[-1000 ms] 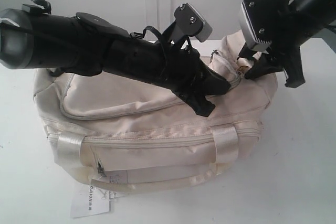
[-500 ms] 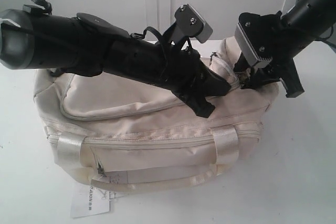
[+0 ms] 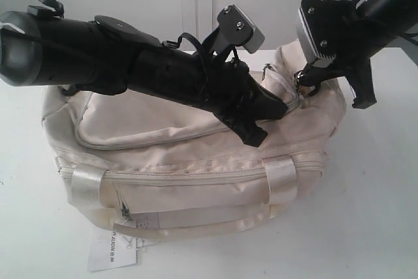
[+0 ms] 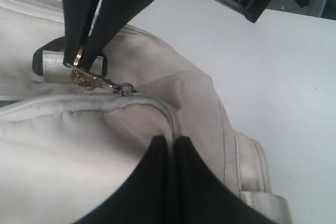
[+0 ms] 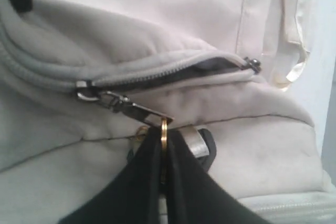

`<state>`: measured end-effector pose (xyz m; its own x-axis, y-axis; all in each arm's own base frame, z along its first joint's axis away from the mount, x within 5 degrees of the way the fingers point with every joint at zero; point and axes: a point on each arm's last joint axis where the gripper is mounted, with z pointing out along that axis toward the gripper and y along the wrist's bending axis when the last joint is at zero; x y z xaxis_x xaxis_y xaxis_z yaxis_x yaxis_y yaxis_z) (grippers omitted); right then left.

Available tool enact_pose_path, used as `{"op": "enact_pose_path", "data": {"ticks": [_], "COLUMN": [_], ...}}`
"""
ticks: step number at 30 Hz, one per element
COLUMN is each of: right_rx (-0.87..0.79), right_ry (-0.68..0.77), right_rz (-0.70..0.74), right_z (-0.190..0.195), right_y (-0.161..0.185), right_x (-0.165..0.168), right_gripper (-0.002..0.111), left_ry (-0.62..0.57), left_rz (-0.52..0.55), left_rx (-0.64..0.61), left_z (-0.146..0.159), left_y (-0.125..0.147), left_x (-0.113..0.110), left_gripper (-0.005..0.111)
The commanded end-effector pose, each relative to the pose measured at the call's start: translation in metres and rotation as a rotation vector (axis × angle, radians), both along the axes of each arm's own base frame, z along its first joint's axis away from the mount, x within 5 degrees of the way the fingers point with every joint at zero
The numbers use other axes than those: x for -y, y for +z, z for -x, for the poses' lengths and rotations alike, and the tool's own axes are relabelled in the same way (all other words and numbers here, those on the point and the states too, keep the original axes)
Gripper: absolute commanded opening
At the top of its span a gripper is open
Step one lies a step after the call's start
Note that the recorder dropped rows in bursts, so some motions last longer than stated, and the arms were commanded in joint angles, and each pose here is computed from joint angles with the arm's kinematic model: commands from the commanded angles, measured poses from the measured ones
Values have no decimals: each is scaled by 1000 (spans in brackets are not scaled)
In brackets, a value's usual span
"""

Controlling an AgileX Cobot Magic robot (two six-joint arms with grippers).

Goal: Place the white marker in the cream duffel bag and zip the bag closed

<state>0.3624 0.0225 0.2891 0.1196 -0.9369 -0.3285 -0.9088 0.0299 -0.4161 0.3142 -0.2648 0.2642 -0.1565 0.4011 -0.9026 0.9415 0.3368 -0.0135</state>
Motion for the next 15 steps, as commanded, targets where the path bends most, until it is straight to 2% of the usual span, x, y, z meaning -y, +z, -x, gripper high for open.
{"op": "enact_pose_path", "data": {"ticks": [1,4,8,15], "right_rx": [12,37,66,120], "right_ry": [-122,-217,-332,-397], "right_rz": [-56,-107,-252,-283], "right_z": [-2,-6,-12,-17], "right_y": [5,9,17,20], "right_x": [1,2,-3,0], "right_gripper": [0,0,0,0], "left_ry": [-37,-37,-43,-51], "left_rz": [35,35,37,39], "left_rx": [-16,-16,-18,-21], "left_z": [6,6,6,7], "left_y": [7,7,7,7], "left_x": [2,2,3,3], "left_gripper": [0,0,0,0]}}
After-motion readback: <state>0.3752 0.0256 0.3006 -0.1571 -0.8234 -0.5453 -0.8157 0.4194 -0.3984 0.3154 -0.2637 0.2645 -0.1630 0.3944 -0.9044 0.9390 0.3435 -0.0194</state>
